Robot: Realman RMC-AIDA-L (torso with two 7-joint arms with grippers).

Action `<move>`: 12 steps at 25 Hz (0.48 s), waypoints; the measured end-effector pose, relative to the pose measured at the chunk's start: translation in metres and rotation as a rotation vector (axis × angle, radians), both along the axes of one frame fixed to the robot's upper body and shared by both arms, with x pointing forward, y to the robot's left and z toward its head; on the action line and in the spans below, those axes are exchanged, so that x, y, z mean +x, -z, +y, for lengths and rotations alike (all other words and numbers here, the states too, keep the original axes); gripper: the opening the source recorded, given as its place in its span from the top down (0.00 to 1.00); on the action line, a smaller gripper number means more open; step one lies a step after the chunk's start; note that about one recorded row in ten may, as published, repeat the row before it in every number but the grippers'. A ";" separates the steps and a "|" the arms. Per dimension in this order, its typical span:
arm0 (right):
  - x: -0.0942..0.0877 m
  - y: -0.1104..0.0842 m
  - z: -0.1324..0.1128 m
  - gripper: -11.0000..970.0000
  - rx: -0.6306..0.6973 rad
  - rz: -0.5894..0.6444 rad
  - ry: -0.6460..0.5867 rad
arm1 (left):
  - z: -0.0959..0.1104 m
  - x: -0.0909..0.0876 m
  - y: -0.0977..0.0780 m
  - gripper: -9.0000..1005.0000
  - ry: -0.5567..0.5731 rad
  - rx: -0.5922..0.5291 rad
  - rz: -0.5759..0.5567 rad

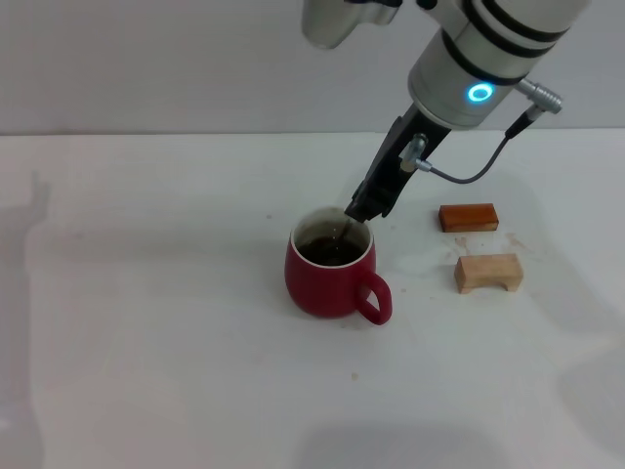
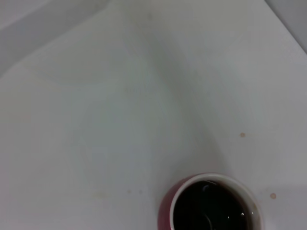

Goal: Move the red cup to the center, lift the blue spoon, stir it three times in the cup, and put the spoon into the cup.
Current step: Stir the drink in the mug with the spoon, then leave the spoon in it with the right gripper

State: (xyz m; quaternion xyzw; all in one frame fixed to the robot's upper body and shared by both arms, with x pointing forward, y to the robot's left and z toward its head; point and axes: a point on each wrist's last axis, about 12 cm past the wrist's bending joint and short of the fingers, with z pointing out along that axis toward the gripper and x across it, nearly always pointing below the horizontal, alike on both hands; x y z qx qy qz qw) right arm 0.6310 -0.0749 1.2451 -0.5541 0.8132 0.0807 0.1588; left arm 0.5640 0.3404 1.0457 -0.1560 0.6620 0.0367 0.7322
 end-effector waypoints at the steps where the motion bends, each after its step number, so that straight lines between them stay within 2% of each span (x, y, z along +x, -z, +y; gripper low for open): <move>1: 0.000 0.000 0.000 0.85 0.000 0.000 0.000 | 0.000 0.000 0.000 0.16 0.000 0.000 0.000; 12: -0.001 0.002 0.004 0.85 -0.032 -0.008 -0.016 | 0.001 -0.001 -0.001 0.16 0.000 -0.001 -0.006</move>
